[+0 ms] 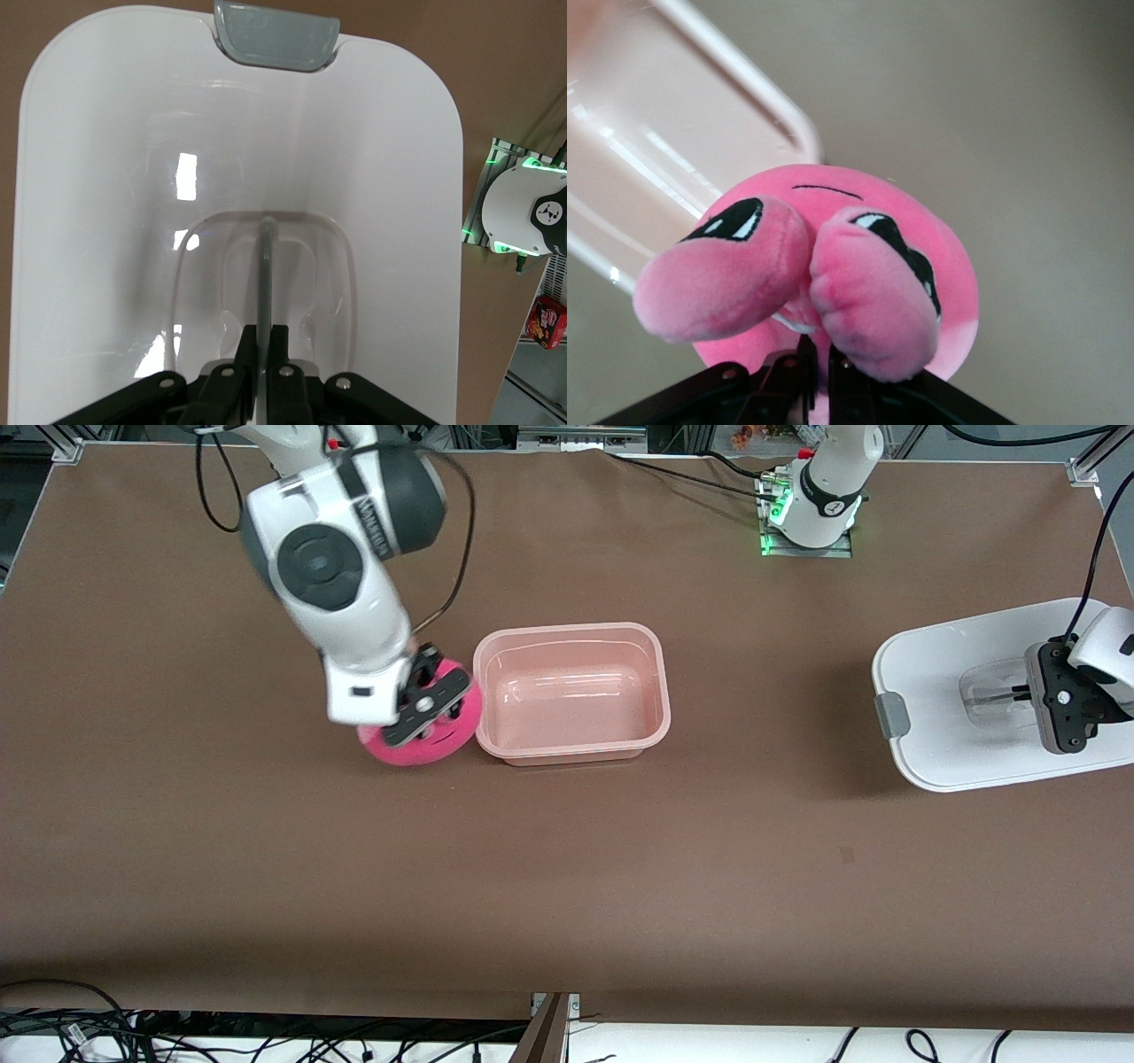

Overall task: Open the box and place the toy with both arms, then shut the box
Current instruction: 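Lift the pink toy with the right gripper and lower it into the box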

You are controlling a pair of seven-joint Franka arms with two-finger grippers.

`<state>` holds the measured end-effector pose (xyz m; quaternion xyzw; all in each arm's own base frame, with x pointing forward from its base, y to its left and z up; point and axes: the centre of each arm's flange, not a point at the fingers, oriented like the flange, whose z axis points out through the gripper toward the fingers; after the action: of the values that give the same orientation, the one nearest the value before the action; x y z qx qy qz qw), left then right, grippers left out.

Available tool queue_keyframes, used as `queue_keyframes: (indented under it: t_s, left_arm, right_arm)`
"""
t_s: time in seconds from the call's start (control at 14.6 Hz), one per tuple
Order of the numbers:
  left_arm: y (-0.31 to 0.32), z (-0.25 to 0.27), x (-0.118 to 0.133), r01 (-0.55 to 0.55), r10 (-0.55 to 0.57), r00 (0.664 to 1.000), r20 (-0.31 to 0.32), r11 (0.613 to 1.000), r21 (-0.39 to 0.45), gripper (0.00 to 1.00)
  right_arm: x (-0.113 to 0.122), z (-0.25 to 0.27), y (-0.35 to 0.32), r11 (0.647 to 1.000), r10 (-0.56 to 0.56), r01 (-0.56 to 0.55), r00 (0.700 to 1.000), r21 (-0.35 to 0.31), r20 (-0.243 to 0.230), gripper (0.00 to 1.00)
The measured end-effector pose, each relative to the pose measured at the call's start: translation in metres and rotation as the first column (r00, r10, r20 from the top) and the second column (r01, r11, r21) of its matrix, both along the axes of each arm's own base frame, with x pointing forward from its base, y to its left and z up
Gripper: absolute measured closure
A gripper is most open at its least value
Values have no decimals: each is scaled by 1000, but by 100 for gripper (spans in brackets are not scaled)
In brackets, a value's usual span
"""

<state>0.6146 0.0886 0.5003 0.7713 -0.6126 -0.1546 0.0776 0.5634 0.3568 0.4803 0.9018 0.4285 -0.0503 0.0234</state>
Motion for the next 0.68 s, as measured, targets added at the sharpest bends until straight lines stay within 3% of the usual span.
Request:
queue_keyframes:
  t_s: [0.27,0.48,0.68]
  left_arm:
    - [0,0,0,0,0,1000,0,1000,0,93]
    - [0,0,0,0,0,1000,0,1000,0,93]
    - [0,0,0,1,-1,1000,1,1000,0,93]
  right_arm:
    - [-43,-5,61,970,242,-241,970,25,-27,93]
    - [-73,-16,101,938,345,-346,938,-24,-19,93]
    - [-86,-35,125,906,418,-418,908,-66,-7,93]
